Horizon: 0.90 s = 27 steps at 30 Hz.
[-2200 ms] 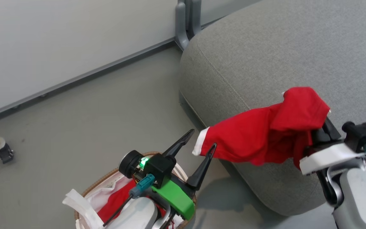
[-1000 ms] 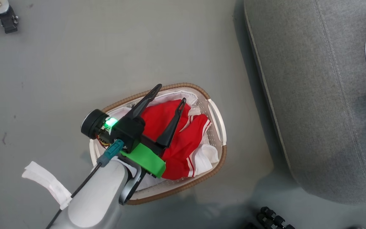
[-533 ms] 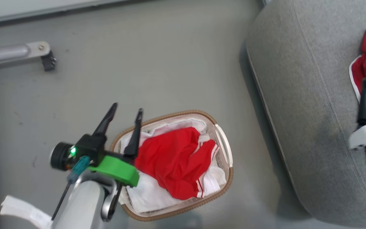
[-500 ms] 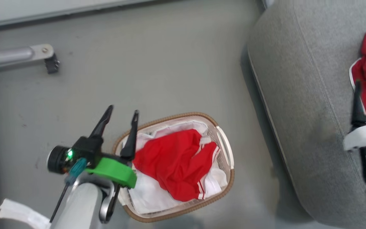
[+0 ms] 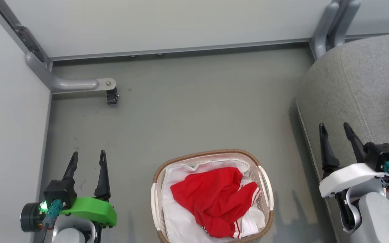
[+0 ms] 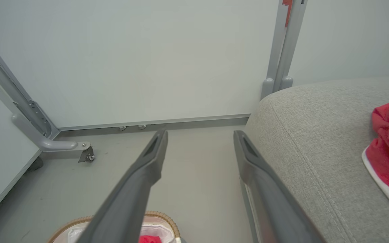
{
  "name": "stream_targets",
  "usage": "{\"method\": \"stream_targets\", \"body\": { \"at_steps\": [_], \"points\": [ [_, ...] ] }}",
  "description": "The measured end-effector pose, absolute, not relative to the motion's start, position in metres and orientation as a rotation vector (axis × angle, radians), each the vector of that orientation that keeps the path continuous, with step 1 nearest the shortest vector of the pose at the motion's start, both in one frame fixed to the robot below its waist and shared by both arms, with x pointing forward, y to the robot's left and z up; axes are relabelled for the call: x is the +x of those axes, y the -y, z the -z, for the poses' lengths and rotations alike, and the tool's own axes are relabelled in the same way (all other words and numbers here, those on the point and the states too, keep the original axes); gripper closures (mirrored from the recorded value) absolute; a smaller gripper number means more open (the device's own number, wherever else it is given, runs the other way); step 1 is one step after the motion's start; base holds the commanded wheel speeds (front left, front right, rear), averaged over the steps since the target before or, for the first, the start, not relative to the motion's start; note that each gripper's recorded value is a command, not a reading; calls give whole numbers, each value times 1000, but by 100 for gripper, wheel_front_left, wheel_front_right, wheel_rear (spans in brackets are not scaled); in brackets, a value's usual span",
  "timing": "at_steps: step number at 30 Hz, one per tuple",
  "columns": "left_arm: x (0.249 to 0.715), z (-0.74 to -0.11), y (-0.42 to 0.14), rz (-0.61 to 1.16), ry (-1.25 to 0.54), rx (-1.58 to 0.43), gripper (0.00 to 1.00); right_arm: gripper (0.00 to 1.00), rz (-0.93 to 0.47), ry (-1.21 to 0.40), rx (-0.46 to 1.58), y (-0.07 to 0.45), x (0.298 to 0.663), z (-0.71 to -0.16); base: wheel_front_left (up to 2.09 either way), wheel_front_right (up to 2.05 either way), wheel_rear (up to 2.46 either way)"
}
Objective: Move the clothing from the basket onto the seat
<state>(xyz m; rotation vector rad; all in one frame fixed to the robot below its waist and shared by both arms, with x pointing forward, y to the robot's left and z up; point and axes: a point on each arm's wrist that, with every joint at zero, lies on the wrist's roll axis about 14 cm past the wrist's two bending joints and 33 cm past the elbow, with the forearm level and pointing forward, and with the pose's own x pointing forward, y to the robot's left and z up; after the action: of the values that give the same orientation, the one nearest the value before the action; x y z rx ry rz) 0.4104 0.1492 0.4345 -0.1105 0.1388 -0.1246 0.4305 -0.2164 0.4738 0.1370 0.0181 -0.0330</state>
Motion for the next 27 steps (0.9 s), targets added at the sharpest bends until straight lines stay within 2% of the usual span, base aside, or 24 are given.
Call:
{"method": "stream_targets", "body": {
  "at_steps": [9, 16, 22, 27],
  "points": [
    [366, -443, -182, 29, -124, -105, 0, 0, -38, -35, 161, 186, 403, -472, 0, 0, 0],
    [355, -447, -182, 23, -111, -126, 0, 0, -66, -21, 164, 176, 397, -478, 0, 0, 0],
    [358, -441, -167, 66, -132, -146, 0, 0, -68, -24, 164, 176, 400, -477, 0, 0, 0],
    [373, -434, -140, 148, -157, -158, 0, 0, -73, 39, 169, 175, 421, -497, 0, 0, 0]
  ]
}}
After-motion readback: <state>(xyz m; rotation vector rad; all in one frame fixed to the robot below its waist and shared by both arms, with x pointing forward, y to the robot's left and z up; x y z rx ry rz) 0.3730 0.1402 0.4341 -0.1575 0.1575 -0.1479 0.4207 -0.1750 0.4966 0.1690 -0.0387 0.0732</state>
